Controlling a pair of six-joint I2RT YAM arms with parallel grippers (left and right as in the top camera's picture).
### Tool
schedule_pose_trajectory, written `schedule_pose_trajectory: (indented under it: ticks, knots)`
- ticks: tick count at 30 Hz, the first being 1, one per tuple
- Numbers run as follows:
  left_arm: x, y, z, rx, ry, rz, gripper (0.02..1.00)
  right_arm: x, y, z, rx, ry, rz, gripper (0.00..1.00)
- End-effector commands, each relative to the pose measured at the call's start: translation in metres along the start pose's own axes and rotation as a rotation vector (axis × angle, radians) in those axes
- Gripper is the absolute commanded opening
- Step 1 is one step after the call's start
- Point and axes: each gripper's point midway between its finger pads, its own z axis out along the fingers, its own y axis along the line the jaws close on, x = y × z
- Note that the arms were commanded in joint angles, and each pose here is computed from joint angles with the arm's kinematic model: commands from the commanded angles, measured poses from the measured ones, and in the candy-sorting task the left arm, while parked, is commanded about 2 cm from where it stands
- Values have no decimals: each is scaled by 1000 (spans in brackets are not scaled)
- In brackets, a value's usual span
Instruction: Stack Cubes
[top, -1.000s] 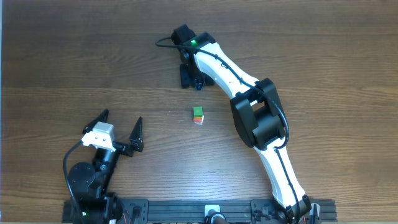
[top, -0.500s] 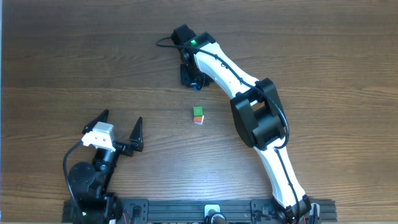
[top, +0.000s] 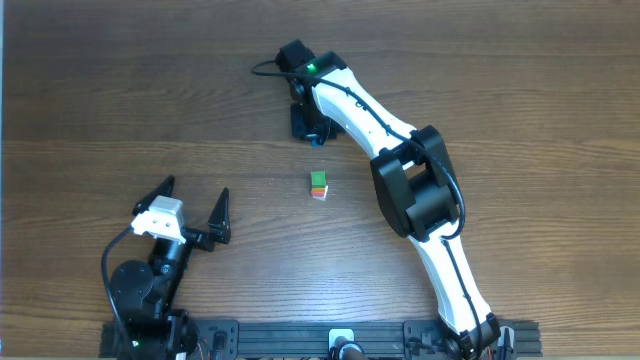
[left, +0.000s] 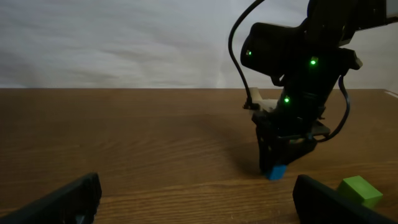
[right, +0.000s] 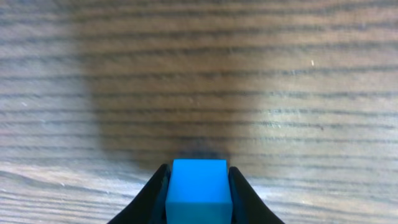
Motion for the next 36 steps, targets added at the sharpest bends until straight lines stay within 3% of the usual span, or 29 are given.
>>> schedule_pose_trajectory:
  ticks: [1, 17, 36]
  knots:
    - [2, -3, 0, 14, 1, 14, 1000, -1, -2, -7, 1, 10, 12, 9]
    - [2, -3, 0, 14, 1, 15, 1000, -16, 18, -90, -28, -76, -50, 12]
    - [2, -3, 0, 14, 1, 15, 1000, 48, 3, -193, 57, -71, -168, 14]
